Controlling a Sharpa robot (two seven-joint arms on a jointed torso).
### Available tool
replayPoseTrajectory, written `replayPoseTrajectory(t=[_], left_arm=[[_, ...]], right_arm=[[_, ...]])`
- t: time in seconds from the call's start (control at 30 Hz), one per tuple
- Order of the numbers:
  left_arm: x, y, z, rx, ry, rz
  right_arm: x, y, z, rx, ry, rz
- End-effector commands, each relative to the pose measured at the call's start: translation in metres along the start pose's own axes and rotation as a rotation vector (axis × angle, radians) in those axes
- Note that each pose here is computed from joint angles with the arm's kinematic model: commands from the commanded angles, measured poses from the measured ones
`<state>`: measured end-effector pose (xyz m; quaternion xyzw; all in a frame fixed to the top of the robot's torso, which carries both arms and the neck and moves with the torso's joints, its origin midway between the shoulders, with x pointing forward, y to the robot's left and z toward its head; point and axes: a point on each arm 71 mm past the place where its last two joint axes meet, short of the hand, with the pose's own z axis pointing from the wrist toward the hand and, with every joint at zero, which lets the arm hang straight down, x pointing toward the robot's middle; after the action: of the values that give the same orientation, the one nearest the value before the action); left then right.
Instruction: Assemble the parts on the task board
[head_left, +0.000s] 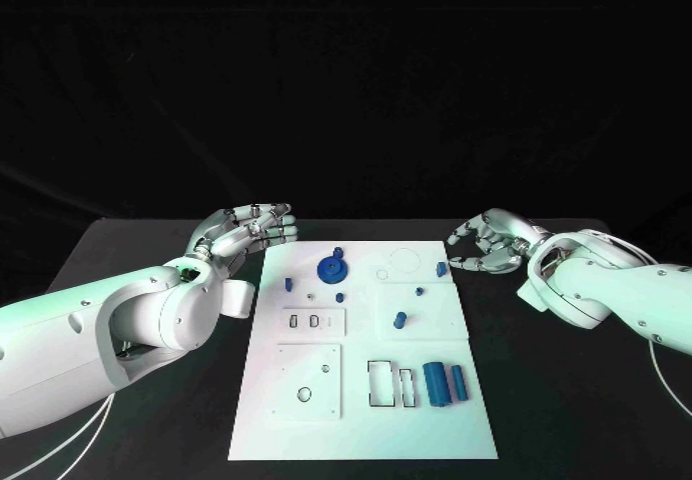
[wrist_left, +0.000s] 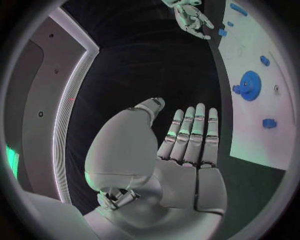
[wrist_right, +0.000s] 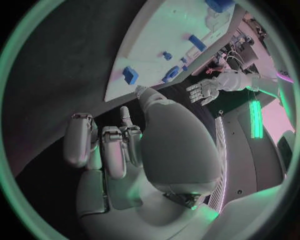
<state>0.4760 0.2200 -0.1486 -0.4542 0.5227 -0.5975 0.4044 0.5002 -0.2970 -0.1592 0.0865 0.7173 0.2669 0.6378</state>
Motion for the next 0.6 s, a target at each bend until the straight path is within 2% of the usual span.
replayPoseTrajectory(t=[0.03, 0.33, 0.6], left_arm=[[0.0021, -0.0016, 0.0005, 0.016, 0.016, -0.009], [0.0015, -0.0013, 0.0012, 0.016, 0.014, -0.008], [0.0014, -0.0012, 0.0014, 0.016, 0.013, -0.008]], right_arm=[[0.004, 0.001, 0.0, -0.022, 0.045, -0.027], [0.013, 0.003, 0.002, -0.033, 0.08, -0.045], [0.017, 0.006, 0.004, -0.043, 0.083, -0.057]])
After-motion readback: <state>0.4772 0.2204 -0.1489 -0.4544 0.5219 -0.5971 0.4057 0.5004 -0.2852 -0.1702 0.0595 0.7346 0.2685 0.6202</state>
